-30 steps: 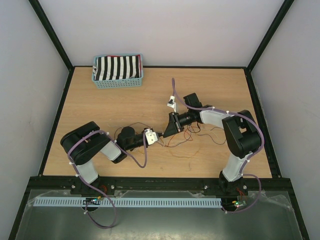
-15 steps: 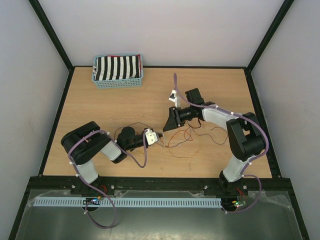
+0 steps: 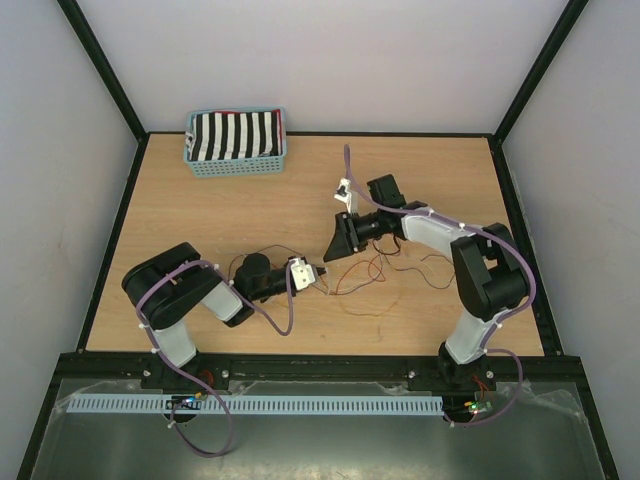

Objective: Zip-tie the wires
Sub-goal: Tie the cable at the center of the board.

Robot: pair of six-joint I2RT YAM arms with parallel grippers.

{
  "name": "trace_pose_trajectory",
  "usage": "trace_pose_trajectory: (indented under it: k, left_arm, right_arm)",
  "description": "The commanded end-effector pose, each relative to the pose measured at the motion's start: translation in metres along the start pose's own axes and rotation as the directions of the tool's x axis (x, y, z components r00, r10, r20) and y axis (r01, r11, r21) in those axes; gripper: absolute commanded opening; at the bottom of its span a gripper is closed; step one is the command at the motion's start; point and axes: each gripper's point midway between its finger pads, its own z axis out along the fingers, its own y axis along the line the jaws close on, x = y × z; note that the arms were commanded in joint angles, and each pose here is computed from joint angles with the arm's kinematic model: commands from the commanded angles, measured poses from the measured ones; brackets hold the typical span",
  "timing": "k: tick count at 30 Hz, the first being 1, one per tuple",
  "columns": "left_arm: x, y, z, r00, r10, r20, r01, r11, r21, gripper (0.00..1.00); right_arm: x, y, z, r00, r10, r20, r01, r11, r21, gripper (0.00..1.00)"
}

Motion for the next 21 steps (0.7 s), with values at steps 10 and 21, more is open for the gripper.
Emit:
trace_pose_trajectory:
  k: [10, 21]
  left_arm:
    - [-0.0102, 0.0013, 0.0039, 0.999, 0.015, 0.038, -0.016, 1.0, 0.007, 0.0]
    - [-0.0089, 0.0016, 0.0041, 0.999, 0.012, 0.034, -0.012, 1.0, 0.003, 0.0]
  right_arm:
    - [0.0029, 0.007, 0.0149, 0.999, -0.002, -0.044, 0.001, 1.0, -0.029, 0.37]
    - [0.0075, 0.0084, 0.0142, 0.999, 0.002, -0.05, -0.004, 0.999, -0.038, 0.26]
